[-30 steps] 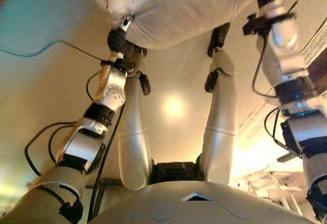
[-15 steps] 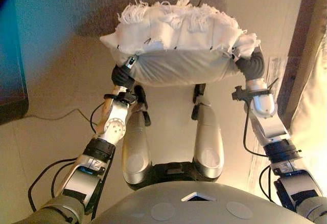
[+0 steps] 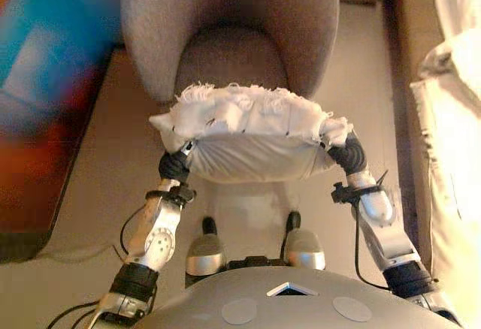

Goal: Pick up the cushion and take it to the sofa

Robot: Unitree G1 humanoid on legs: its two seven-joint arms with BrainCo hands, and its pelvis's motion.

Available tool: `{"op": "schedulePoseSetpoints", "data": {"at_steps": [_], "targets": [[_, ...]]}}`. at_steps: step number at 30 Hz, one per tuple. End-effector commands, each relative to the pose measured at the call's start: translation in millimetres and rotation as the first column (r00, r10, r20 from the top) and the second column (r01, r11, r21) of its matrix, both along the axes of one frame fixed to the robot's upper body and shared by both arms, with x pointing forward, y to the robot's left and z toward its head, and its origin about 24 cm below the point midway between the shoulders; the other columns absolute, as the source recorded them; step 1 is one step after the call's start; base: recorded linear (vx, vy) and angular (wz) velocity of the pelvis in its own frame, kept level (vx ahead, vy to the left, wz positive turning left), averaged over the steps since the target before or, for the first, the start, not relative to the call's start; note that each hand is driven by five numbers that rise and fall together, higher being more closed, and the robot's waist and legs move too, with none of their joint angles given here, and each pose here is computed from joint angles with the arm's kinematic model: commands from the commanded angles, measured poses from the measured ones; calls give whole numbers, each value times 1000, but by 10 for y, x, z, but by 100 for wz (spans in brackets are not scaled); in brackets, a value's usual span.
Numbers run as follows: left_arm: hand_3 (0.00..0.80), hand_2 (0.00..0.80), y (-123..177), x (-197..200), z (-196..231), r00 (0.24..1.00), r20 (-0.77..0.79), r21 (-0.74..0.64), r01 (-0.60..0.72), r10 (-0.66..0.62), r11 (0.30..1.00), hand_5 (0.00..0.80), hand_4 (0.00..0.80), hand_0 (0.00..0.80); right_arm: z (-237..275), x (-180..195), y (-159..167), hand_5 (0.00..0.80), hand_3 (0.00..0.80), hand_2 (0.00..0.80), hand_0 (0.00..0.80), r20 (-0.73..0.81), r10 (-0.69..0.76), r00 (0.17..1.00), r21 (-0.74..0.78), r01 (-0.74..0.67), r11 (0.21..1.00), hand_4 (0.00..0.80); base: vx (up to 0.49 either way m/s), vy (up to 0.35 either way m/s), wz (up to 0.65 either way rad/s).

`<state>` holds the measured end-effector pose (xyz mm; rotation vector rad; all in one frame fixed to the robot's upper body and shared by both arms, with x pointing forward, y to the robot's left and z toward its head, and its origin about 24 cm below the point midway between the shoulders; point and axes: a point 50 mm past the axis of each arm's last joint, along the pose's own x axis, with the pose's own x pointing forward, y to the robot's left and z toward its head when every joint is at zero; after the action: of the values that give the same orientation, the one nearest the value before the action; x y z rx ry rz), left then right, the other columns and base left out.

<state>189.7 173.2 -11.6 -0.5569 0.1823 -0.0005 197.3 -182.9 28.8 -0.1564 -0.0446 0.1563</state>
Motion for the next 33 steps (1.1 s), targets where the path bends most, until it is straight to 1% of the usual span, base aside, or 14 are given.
{"op": "schedulePoseSetpoints", "data": {"at_steps": [1, 5, 8, 13, 18, 26, 30, 33], "targets": [[800, 800, -81, 128, 455, 964, 265, 23, 17, -22, 1000, 800, 800, 800, 389, 33, 151, 800, 800, 800, 800, 212, 74, 974, 19, -80, 997, 800, -14, -52, -1], [800, 800, -120, 160, 530, 946, 319, 72, 39, -60, 997, 800, 800, 800, 412, 66, 199, 800, 800, 800, 800, 242, 81, 967, 20, -88, 996, 800, -16, -81, 0], [800, 800, -112, 203, 558, 943, 323, 93, 48, -76, 995, 800, 800, 800, 441, 100, 204, 800, 800, 800, 800, 259, 63, 964, 25, -72, 997, 800, -19, -114, 0], [800, 800, -93, 242, 574, 943, 317, 100, 71, -100, 992, 800, 800, 800, 460, 132, 189, 800, 800, 800, 800, 267, 27, 963, 38, -38, 999, 800, -18, -139, -1], [800, 800, -92, 260, 623, 932, 344, 98, 87, -116, 991, 800, 800, 800, 514, 155, 211, 800, 800, 800, 800, 306, 31, 952, 33, -43, 998, 800, -18, -151, -1], [800, 800, -49, 309, 683, 917, 393, 69, 43, -67, 997, 800, 800, 800, 577, 238, 216, 800, 800, 800, 800, 333, 57, 941, -6, -59, 998, 800, -26, -146, -4], [800, 800, -37, 294, 629, 921, 386, 67, 30, -53, 997, 800, 800, 800, 558, 233, 208, 800, 800, 800, 800, 332, 54, 942, 6, -60, 998, 800, 111, -237, -14], [800, 800, -16, 260, 681, 915, 402, 65, 15, -40, 998, 800, 800, 800, 596, 247, 252, 800, 800, 800, 800, 350, 73, 934, -2, -77, 997, 800, 211, -80, -41]]}}
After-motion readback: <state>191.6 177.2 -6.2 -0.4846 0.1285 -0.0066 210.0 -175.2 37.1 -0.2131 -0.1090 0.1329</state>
